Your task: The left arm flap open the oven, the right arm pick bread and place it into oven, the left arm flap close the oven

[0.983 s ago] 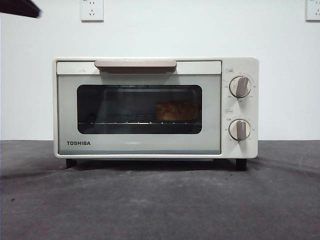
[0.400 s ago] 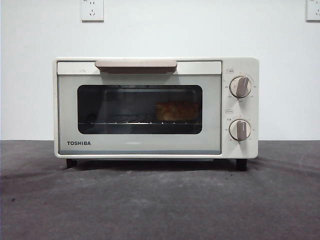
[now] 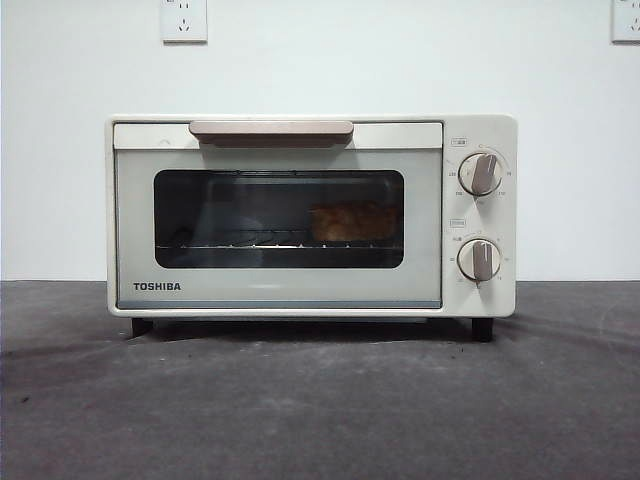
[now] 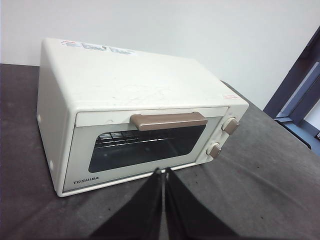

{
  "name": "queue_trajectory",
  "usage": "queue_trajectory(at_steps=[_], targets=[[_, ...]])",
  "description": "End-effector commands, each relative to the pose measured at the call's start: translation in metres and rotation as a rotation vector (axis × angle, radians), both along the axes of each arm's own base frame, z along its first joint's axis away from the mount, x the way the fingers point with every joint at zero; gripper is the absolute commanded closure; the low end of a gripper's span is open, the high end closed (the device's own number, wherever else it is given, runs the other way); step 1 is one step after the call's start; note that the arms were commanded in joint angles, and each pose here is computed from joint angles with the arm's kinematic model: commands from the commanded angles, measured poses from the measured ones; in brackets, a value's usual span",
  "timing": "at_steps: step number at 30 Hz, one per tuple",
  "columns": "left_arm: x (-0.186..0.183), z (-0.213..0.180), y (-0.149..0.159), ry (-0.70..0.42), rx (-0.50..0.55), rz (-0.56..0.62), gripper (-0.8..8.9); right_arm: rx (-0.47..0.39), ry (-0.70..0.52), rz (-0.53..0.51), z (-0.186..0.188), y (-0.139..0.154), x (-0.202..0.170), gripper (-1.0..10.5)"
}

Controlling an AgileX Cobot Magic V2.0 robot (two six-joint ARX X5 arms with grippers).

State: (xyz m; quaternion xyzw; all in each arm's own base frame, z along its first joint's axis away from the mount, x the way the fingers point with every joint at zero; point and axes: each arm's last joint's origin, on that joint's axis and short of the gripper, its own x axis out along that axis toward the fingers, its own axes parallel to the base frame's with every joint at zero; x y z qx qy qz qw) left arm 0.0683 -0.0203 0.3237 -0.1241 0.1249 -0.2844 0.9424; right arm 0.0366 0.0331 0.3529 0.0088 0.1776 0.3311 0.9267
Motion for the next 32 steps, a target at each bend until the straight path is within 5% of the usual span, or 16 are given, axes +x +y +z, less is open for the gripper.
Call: queue_trajectory(at_steps=[1, 12, 19, 27, 32], targets=[[-0.002, 0.005, 0.0, -0.035, 0.012, -0.001, 8.01, 0.009, -0.025, 0.013, 0.006, -0.001, -0.001, 9.4], [-0.002, -0.004, 0.001, -0.049, 0.012, 0.015, 8.01, 0.009, -0.025, 0.013, 0.006, -0.001, -0.001, 9.4], [0.007, -0.077, 0.005, -0.195, 0.17, 0.049, 8.0, 0.009, -0.025, 0.013, 0.006, -0.001, -0.001, 9.4], [0.019, -0.147, 0.016, -0.09, 0.218, 0.385, 7.89, 0.009, -0.025, 0.013, 0.006, -0.001, -0.001, 9.4], [0.023, -0.162, 0.018, -0.067, 0.239, 0.462, 7.87, 0.009, -0.025, 0.013, 0.006, -0.001, -0.001, 9.4]])
